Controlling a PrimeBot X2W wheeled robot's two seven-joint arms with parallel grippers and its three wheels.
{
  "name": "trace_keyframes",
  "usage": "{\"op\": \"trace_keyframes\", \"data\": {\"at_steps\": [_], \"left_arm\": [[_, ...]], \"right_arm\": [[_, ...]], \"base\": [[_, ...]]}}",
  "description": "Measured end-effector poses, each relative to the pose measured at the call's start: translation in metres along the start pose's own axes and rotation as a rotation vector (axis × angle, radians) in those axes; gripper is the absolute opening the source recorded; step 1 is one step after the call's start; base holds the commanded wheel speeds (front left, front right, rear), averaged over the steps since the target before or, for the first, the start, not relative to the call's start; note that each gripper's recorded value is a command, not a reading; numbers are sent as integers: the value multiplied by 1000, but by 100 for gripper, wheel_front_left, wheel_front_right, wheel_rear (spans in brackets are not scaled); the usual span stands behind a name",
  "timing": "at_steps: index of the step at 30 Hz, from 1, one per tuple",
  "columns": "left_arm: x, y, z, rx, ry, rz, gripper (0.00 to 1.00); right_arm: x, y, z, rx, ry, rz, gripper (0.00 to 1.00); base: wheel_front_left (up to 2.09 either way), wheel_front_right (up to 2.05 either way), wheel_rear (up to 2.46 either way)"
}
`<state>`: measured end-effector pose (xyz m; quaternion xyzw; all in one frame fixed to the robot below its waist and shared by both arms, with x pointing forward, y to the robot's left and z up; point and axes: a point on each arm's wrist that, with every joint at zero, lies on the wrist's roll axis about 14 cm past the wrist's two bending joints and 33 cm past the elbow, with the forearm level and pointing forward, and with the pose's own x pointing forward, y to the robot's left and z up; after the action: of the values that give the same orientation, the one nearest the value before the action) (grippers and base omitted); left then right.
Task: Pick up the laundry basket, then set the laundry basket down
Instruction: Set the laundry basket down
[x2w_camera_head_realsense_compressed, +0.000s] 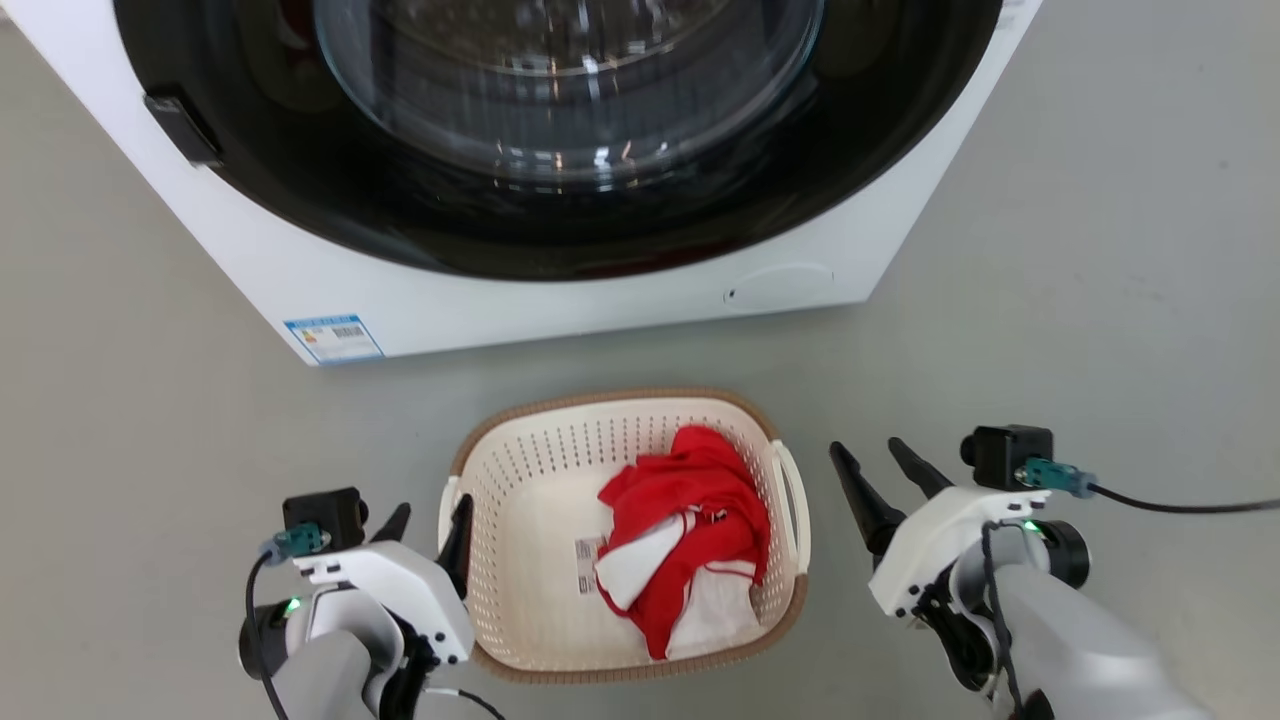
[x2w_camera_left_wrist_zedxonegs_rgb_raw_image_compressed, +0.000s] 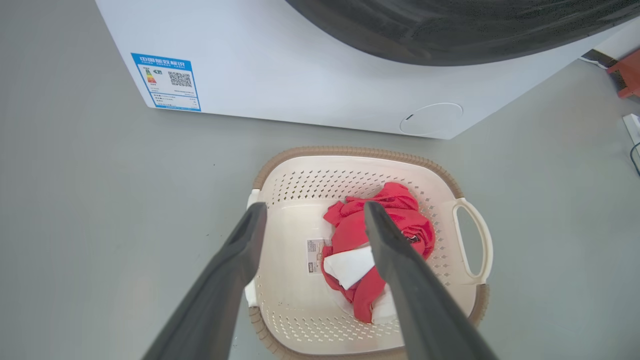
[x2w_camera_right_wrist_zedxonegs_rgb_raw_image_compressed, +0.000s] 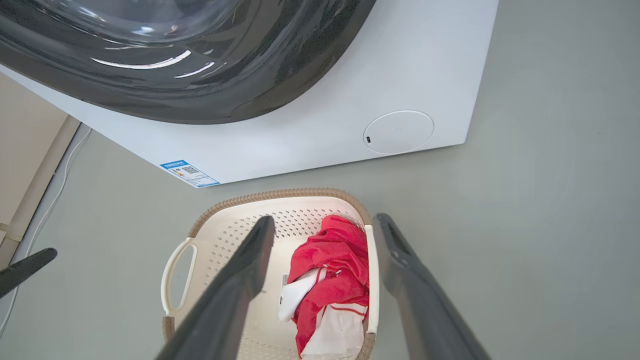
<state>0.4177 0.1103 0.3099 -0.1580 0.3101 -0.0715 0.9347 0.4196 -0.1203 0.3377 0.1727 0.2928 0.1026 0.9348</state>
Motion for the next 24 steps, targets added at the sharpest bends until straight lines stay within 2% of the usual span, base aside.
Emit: {"op": "trace_keyframes", "data": {"at_steps": [11,19,24], "left_arm": [[-39,-20,36,33,-179,-63,100],[-69,-37,75,26,-359,-108,100],[-87,-48,98,26,-460,-137,100]], "right_arm": [[-37,5,41,-33,-201,10,100],[-65,5,56,-45,-321,-2,100],[-77,18,72,-16,-409,17,100]], "base": [[0,0,0],[0,0,0],[0,0,0]]}}
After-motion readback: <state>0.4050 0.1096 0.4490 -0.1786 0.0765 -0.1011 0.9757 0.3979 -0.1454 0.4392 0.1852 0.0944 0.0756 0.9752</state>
